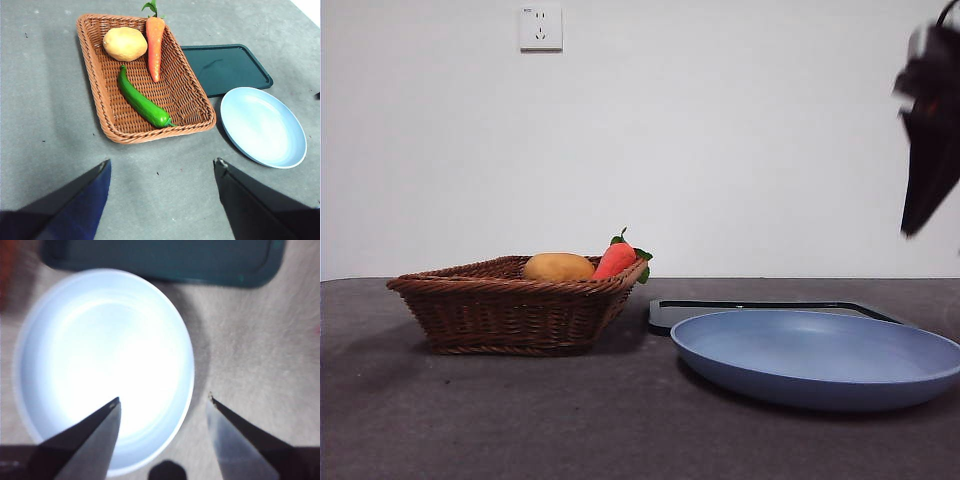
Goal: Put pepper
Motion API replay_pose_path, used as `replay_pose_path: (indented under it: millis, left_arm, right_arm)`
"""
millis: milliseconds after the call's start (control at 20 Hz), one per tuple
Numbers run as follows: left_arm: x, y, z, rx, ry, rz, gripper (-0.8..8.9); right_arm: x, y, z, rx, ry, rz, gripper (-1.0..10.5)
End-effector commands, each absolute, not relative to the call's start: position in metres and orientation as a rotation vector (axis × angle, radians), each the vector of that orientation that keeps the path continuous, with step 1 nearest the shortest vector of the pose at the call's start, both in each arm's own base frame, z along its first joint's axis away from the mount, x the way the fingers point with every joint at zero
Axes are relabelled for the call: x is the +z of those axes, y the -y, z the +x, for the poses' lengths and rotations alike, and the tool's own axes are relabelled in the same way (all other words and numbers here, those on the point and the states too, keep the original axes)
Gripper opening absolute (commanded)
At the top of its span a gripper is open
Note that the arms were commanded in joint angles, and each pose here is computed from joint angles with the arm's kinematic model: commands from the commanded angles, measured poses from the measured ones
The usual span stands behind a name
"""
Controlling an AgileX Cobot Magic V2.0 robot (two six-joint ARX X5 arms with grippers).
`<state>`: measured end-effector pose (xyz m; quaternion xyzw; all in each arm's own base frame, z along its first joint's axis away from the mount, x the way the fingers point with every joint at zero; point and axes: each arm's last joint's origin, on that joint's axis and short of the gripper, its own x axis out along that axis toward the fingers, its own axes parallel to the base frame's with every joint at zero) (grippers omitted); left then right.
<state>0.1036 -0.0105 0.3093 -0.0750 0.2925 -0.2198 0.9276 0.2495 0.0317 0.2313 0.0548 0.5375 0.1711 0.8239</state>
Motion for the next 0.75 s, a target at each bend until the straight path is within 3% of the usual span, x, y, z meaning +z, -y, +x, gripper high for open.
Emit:
replay_pose_path:
  millis: [50, 350, 750]
  left_arm:
    - [0.315, 0.01, 0.103, -0.461, -0.575, -0.138, 3.61]
    - [0.315, 0.01, 0.103, -0.46, -0.575, -0.138, 3.61]
    - [0.315, 0.01, 0.103, -0.46, -0.575, -0.138, 3.61]
  right_arm:
    - [0.215, -0.035, 0.265, 0.366, -1.19, 0.12, 2.8]
    - [0.177, -0.04, 0.283, 0.367, -1.295, 0.117, 2.3]
    - [0.166, -0.04, 0.288, 0.37, -1.315, 0.124, 1.2]
